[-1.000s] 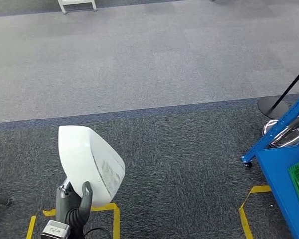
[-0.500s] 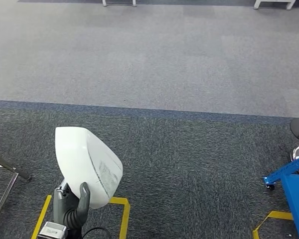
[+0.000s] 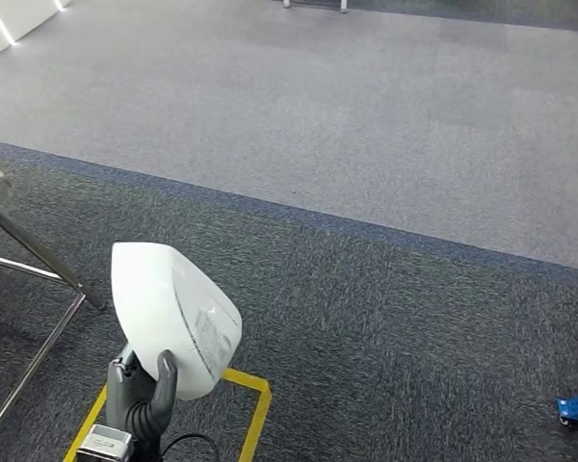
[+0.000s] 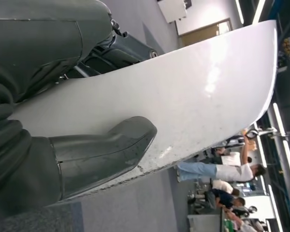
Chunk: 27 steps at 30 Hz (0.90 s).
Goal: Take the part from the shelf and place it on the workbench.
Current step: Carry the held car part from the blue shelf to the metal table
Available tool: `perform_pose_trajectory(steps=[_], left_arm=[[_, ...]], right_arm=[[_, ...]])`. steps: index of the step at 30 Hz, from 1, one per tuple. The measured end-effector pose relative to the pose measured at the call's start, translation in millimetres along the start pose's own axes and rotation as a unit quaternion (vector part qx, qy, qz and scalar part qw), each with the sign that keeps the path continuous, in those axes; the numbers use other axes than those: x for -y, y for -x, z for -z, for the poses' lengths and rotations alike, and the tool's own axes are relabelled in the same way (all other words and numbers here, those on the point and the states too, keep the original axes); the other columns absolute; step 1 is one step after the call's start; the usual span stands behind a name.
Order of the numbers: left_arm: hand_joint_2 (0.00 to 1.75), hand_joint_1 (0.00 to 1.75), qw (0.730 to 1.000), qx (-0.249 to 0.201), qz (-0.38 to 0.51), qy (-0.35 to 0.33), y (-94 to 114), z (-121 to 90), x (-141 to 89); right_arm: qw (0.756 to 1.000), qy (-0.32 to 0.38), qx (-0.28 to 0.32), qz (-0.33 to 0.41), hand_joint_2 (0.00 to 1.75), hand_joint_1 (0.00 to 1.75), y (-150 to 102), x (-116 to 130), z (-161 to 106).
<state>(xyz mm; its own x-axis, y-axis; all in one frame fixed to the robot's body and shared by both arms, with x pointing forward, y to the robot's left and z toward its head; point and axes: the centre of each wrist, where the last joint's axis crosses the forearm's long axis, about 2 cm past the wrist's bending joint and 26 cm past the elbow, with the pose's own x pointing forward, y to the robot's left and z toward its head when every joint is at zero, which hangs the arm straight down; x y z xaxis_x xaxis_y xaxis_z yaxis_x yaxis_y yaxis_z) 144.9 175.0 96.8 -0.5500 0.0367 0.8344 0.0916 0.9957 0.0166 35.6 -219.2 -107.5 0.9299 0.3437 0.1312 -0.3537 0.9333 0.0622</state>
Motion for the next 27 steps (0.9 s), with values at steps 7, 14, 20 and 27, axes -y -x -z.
perform_pose_trajectory(steps=[7,14,20,27], left_arm=[[1.75,1.75,1.0,0.0,0.001,0.0,0.2,0.2,-0.5],[1.75,1.75,1.0,-0.001,-0.005,0.002,0.2,0.1,-0.3],[1.75,1.75,1.0,0.001,-0.008,0.003,0.1,1.9,0.8],[1.75,1.75,1.0,0.001,-0.012,0.004,0.1,2.7,1.1]], right_arm=[[1.0,-0.001,-0.003,0.001,0.0,0.0,3.0,-1.2,0.0],[1.0,-0.001,0.001,0.0,0.0,0.0,-0.5,-0.2,0.0],[1.0,-0.001,0.003,-0.002,0.0,0.0,-2.7,0.8,0.0],[1.0,-0.002,0.0,-0.005,0.0,0.0,-0.5,0.5,0.0]])
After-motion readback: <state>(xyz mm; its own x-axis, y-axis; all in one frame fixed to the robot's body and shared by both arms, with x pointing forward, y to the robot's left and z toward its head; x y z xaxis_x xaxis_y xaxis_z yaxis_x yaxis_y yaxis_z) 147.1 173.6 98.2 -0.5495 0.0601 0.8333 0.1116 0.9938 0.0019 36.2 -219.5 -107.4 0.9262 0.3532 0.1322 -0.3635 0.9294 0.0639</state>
